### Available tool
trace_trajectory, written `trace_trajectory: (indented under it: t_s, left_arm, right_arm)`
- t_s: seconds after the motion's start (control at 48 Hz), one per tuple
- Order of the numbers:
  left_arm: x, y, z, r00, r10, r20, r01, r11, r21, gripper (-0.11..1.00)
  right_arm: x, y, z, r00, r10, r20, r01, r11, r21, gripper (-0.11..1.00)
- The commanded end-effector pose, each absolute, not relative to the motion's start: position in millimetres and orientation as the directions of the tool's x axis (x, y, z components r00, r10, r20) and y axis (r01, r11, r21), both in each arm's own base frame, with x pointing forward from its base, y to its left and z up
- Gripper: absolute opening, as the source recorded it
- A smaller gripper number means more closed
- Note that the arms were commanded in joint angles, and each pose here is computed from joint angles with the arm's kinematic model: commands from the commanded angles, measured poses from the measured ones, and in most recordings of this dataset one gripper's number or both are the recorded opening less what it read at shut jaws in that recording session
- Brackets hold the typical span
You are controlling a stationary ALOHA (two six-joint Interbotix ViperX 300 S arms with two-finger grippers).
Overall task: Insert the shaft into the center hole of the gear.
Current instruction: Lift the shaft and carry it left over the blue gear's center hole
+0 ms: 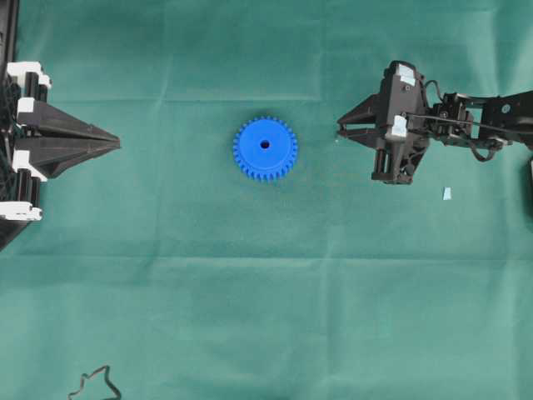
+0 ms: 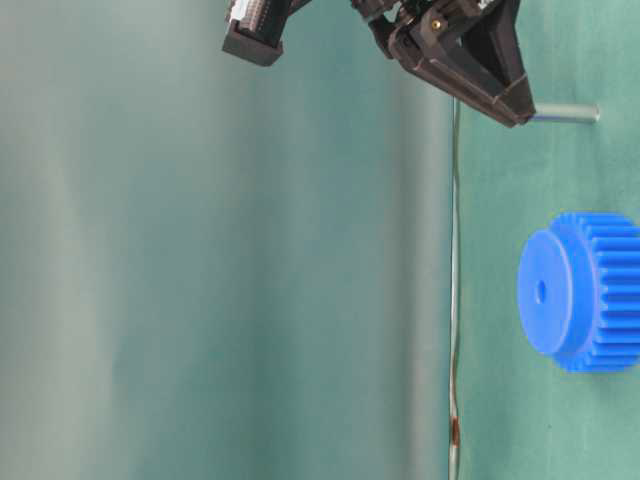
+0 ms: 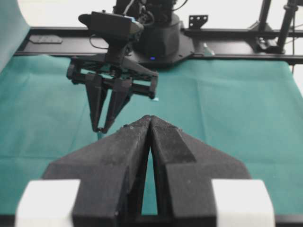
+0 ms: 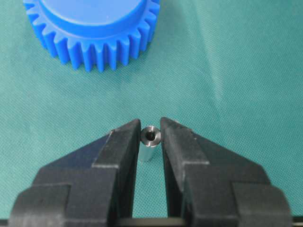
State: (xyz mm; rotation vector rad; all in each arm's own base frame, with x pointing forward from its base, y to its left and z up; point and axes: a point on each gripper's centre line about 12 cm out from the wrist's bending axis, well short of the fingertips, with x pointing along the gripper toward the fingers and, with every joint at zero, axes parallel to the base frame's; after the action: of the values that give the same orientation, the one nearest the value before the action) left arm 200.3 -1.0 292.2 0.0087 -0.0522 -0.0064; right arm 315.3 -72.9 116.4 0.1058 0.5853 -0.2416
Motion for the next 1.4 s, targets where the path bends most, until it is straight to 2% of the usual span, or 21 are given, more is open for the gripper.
trace_trajectory:
  t_s: [0.0,0.521,1.042,1.376]
  left_arm:
    - [202.8,-1.1,301.3,0.997,-0.007,0.074,0.007,1.000,0.010,0.00]
    - [202.6,-1.1,302.1,0.997,-0.007,0.075,0.006,1.000,0.009,0.00]
    - [202.9,-1.1,301.7,0.997,-0.007,0.074,0.006,1.000,0.009,0.00]
    - [202.6,-1.1,302.1,0.997,-0.007,0.075,0.006,1.000,0.009,0.00]
  right_arm:
    - [321.7,-73.3,125.5,0.824,-0.197,-0.531,0.258,0.965,0.041,0.16]
    - [323.0,-72.2,186.8,0.806,-0.181,-0.563,0.265,0.962,0.070,0.16]
    - [331.2,-65.6,190.3,0.821,-0.164,-0.547,0.243,0.967,0.075,0.16]
    - [383.5,-55.3,192.4,0.842,-0.123,-0.525,0.182,0.981,0.062,0.16]
